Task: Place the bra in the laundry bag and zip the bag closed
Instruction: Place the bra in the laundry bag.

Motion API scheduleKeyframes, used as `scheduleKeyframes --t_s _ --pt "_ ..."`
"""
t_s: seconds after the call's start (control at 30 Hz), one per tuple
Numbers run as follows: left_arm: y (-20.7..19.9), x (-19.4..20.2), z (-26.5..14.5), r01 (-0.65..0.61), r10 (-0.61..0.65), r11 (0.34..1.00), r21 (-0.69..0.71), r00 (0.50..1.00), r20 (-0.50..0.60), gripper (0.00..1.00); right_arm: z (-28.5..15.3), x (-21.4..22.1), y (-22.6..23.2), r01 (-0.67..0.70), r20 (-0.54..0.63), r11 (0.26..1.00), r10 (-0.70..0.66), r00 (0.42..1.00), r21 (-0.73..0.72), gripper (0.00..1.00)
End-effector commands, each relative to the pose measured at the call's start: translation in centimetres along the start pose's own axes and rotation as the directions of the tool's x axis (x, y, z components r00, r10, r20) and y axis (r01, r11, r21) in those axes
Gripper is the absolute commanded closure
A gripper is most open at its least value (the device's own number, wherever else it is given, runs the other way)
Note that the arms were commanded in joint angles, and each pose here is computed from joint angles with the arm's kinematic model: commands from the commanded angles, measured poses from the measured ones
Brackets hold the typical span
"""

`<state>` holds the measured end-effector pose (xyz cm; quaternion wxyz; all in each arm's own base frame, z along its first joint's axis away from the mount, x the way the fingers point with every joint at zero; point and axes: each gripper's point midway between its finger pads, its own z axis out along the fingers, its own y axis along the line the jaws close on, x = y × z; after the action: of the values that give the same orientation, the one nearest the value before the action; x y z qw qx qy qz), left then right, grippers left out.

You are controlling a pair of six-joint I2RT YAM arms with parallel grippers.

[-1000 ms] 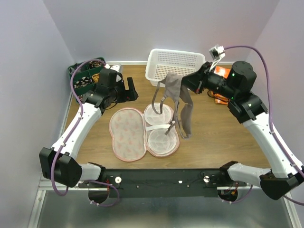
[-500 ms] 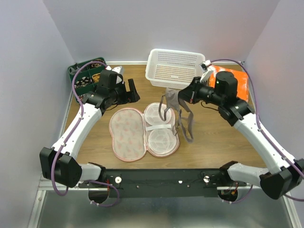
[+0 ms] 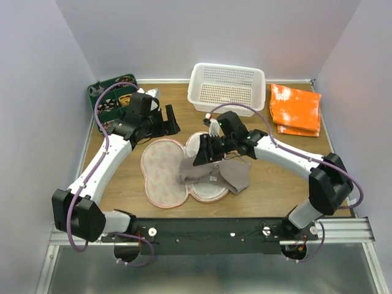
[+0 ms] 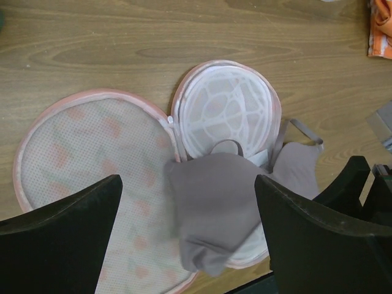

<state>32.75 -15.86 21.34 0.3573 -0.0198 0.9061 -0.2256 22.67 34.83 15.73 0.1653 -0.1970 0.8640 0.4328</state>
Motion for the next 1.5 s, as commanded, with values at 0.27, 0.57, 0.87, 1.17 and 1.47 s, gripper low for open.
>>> scheduleKeyframes --t_s 0.27,0.57,0.87,1.17,1.47 --pt "2.1 1.2 -0.3 -0.011 0.011 0.997 -0.079 1.000 -0.007 0.01 -5.9 -3.9 -0.8 -0.022 0.199 0.956 -0.039 0.979 0.294 0.45" --pt "2.9 4.6 0.8 0.033 -0.037 0.997 -0.064 0.997 -0.062 0.01 -0.7 -0.2 -2.2 -0.032 -0.005 0.976 0.034 0.999 0.214 0.51" --pt "2.9 4.4 0.8 0.035 -0.038 0.997 -0.063 0.998 -0.052 0.01 2.0 2.1 -3.5 -0.014 -0.109 0.978 0.037 0.993 0.207 0.51" --pt "2.8 3.8 0.8 0.033 -0.035 0.997 -0.066 0.999 -0.036 0.01 3.0 2.0 -2.6 -0.002 -0.116 0.988 0.020 0.993 0.157 0.48" --pt "3.0 3.8 0.8 0.032 -0.035 0.997 -0.075 0.999 -0.036 0.01 4.5 3.8 -5.1 -0.017 -0.153 0.978 0.050 0.987 0.209 0.48"
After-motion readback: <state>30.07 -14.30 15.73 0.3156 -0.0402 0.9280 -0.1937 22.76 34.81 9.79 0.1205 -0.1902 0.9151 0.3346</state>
